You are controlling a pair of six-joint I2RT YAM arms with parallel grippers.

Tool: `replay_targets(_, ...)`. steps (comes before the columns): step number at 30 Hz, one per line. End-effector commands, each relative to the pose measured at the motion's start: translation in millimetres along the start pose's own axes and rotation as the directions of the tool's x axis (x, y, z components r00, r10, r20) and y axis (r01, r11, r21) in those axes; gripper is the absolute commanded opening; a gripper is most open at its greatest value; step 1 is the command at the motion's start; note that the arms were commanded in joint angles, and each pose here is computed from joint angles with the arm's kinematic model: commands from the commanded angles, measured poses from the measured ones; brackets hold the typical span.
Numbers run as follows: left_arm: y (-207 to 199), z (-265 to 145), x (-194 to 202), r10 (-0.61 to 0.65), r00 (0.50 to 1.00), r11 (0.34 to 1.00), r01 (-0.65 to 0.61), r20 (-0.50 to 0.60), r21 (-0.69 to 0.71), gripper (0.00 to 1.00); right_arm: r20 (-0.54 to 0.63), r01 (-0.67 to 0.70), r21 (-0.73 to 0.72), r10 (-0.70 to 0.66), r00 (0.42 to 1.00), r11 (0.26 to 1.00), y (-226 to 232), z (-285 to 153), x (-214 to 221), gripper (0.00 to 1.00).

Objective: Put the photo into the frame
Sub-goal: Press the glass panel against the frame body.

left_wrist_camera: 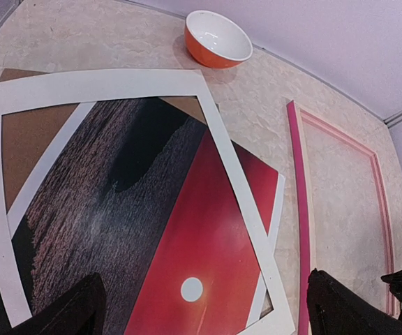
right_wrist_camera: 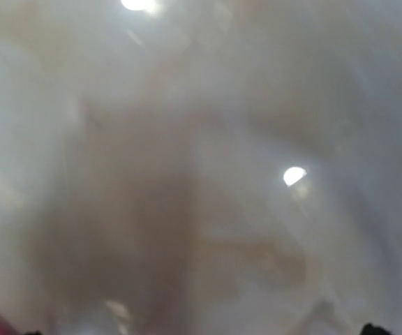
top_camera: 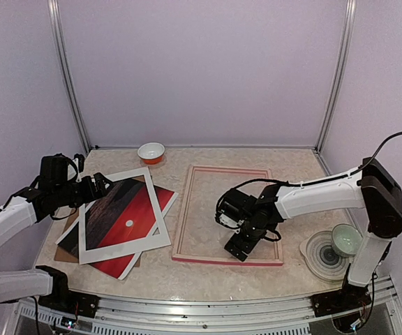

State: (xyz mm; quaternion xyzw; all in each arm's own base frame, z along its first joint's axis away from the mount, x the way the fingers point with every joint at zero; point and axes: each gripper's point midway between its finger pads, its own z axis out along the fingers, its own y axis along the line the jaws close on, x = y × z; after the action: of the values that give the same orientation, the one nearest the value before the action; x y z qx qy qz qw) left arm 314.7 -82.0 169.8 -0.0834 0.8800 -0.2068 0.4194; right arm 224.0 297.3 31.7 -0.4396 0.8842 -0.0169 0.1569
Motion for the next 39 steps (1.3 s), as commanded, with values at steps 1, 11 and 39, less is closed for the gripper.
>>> replay_targets(1, -3, 0, 5, 0.015, 1.000, 1.000, -0.015, -0.015, 0.019, 0.99, -0.179, -0.029, 0.128, 0.052, 0.982, 0.991, -26, 1, 54, 0.99)
replay_targets(11, -4, 1, 6, 0.017, 1.000, 0.999, -0.016, -0.018, 0.029, 0.99, -0.196, -0.188, 0.244, 0.238, 0.951, 0.951, -68, -9, 72, 0.99)
replay_targets(39, -19, -3, 6, 0.041, 0.999, 0.995, -0.040, -0.009, 0.088, 0.99, 0.210, -0.749, -0.122, 0.754, 0.622, 0.652, -225, -10, -9, 0.86)
